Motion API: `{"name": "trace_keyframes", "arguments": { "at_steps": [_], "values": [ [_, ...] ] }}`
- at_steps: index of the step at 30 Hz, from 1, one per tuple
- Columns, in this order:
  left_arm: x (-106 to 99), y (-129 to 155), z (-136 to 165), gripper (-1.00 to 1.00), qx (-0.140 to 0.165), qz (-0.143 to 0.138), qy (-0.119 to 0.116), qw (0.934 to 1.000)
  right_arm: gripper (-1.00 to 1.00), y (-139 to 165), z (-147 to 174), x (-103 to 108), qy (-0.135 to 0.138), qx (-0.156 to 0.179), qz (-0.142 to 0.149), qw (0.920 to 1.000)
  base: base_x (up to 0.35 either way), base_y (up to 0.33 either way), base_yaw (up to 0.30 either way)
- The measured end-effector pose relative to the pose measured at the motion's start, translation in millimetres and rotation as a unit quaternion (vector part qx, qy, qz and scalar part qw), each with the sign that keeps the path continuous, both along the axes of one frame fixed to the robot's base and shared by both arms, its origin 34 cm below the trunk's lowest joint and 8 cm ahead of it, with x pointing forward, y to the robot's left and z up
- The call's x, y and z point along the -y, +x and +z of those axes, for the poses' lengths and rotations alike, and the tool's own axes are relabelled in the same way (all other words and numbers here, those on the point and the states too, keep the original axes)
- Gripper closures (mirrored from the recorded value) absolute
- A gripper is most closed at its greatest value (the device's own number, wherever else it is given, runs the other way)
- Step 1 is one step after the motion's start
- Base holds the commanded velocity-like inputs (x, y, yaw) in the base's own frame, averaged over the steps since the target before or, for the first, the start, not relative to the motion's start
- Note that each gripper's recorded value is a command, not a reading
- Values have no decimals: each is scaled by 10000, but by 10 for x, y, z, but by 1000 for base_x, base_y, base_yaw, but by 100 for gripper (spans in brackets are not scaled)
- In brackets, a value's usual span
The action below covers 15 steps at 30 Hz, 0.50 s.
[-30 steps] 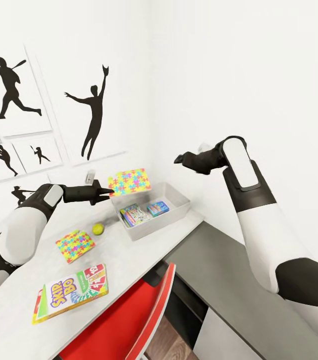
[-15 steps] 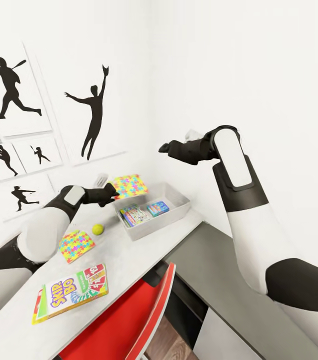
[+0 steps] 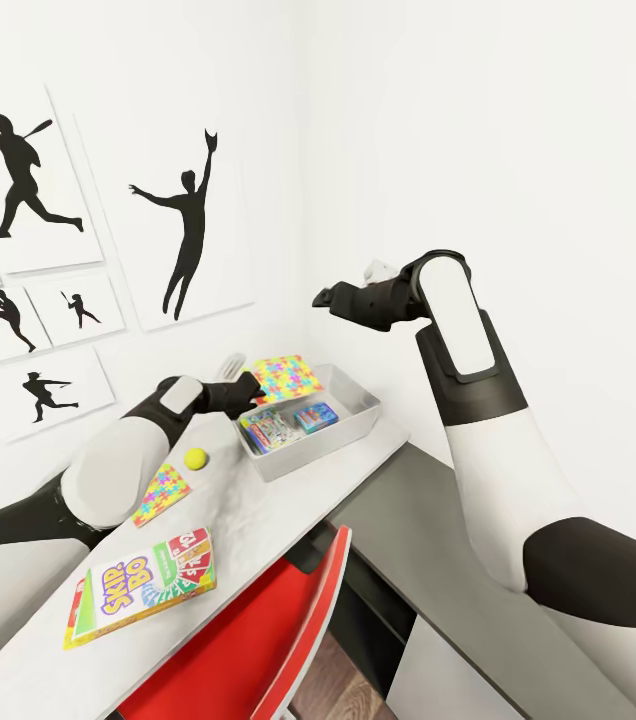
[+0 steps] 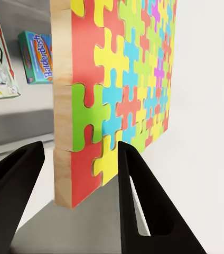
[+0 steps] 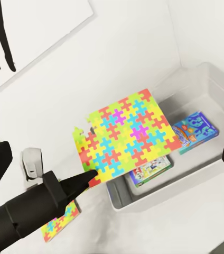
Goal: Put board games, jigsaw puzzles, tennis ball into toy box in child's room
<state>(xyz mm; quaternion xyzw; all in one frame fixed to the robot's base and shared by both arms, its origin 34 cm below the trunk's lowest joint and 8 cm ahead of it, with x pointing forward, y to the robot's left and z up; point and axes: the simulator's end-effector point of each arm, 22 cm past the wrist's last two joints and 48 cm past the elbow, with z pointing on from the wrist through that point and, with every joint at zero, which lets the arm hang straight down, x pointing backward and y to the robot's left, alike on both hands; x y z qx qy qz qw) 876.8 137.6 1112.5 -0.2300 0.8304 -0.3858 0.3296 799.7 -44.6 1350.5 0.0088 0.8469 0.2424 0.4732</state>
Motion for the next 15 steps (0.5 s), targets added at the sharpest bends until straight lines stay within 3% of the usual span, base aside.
{"name": "trace_keyframes", "arguments": {
  "at_steps": [9, 15],
  "values": [
    [-3, 4, 3, 100, 1, 22, -37, 10000, -100, -70, 91, -81, -178, 256, 67, 9995, 0, 0, 0],
    [-49, 16, -46, 100, -36, 44, -31, 10000, -100, -58, 53, -101, -211, 253, 82, 9994, 0, 0, 0]
  ]
}}
